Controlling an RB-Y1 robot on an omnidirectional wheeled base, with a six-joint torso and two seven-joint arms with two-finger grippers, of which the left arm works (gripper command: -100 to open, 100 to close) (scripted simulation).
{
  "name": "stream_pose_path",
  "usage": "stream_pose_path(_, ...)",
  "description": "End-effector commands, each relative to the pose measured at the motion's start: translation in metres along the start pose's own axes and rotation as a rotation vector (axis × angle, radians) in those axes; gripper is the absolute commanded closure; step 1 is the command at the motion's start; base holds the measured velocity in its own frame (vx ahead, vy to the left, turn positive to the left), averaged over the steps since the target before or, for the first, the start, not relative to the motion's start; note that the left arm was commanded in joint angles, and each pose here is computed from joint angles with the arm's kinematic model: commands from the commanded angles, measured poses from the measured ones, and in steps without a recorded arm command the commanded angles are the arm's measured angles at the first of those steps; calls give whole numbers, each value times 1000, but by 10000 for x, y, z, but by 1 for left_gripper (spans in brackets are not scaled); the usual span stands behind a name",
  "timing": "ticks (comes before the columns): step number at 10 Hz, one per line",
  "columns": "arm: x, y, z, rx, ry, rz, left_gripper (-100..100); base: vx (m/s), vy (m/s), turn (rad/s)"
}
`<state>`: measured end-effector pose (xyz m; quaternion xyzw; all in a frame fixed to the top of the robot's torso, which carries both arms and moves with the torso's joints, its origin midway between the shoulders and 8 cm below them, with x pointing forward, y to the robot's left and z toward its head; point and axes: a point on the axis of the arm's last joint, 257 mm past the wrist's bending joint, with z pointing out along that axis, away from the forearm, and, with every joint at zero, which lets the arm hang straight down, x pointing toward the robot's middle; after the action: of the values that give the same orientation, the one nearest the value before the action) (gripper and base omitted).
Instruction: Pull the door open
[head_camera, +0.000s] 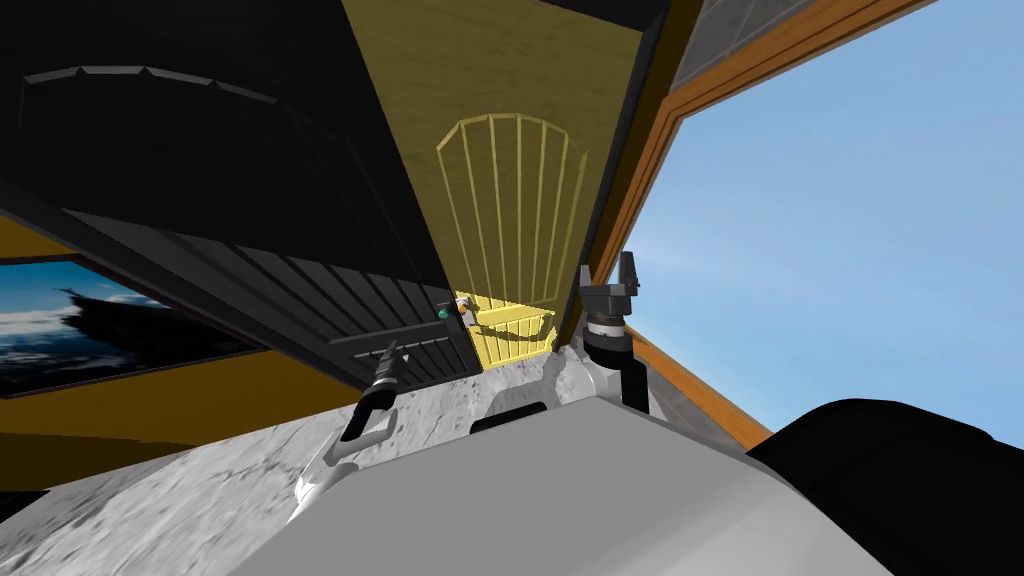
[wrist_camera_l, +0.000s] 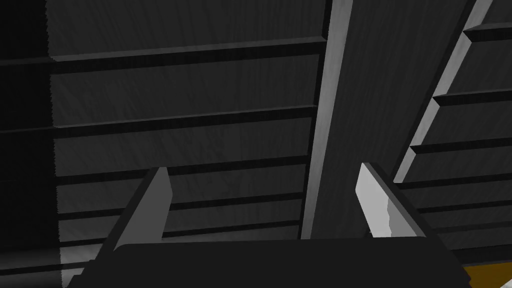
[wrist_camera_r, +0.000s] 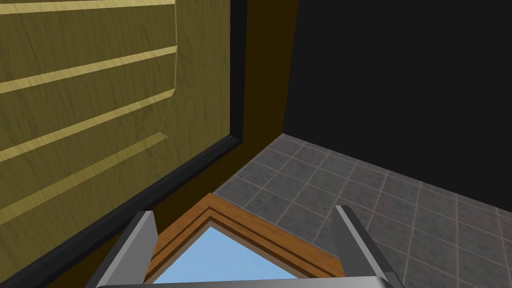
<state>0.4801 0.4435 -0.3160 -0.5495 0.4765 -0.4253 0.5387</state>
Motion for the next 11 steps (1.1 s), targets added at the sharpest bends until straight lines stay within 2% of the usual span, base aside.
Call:
stream_pose_path(1, -99, 23, -19, -5, -15, 6, -100, 153, 79, 8)
stream_pose_path(3, -4, -18, 27, 6, -4, 0, -100, 195, 8, -69)
stream_pose_path(5, 194, -98, 97, 25, 23, -12, -100, 211, -75, -135)
stream_pose_path(7, 482, -221, 182, 54, 63, -29, -100, 221, -143, -182)
stream_pose_path(8, 380, -197, 132, 44, 51, -25, -100, 93, -61, -35)
stream_pose_path(9, 380, -197, 132, 44, 51, -25, 100, -10, 5, 37)
stream_pose_path(11, 380, -197, 132, 44, 51, -25, 100, -30, 19, -21)
